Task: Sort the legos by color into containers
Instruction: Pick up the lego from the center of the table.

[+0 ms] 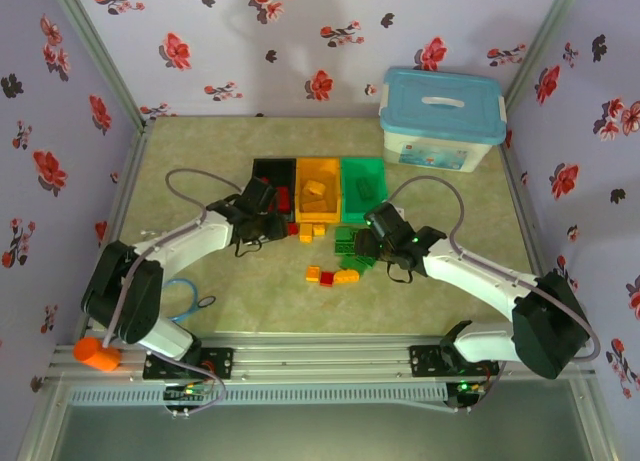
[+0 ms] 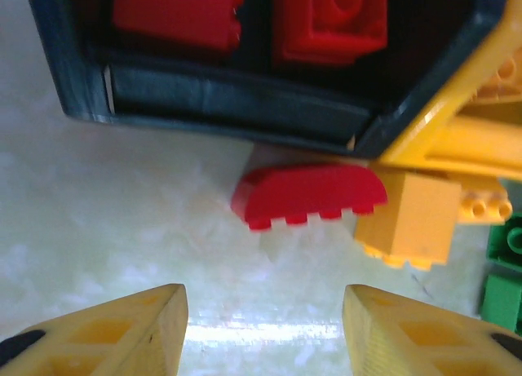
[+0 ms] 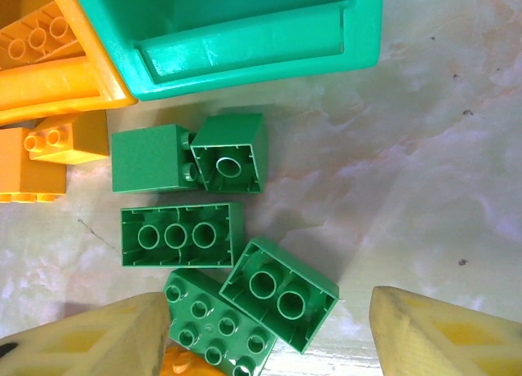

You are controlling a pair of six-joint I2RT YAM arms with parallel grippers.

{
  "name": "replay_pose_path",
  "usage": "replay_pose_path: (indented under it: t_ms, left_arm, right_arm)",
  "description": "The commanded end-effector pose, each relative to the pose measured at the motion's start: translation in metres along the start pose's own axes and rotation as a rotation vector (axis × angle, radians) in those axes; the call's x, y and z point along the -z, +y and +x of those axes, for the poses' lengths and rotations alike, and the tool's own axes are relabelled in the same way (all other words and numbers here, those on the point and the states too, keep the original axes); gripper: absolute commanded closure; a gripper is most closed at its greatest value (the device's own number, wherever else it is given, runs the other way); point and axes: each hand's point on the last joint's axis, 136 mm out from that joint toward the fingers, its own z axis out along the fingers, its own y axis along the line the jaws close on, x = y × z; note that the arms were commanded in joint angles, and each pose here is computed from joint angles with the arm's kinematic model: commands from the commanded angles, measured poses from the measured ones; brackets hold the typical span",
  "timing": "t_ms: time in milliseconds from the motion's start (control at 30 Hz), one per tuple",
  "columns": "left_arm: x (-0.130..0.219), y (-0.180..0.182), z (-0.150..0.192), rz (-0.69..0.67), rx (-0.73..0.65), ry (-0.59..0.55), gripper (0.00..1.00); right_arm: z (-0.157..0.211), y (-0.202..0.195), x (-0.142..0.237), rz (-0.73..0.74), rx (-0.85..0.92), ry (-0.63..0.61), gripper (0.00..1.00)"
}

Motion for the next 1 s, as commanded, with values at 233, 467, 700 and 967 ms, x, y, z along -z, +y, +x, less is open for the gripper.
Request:
replay_pose_path:
  t_ms: [233, 467, 700, 967]
  left_arm:
    - [-0.029, -0.009, -0.028, 0.018, -0.038, 0.023, 0.48]
    - [-0.041, -0.013, -0.024, 0.033, -0.038, 0.062, 0.49]
    - [-0.048, -0.016, -0.011, 0.059, -0.030, 0.075, 0.50]
    - [-0.047, -0.036, 0.018, 0.081, -0.058, 0.111, 0.51]
  right_arm:
    - [-0.004, -0.013, 0.010, 0.033, -0.020, -0.042, 0.34]
    - [-0.004, -0.011, 0.007, 0.028, -0.022, -0.039, 0.34]
    - [-0.004, -0.010, 0.006, 0.022, -0.027, -0.038, 0.34]
    - [-0.002, -0.009, 0.004, 0.010, -0.043, -0.036, 0.35]
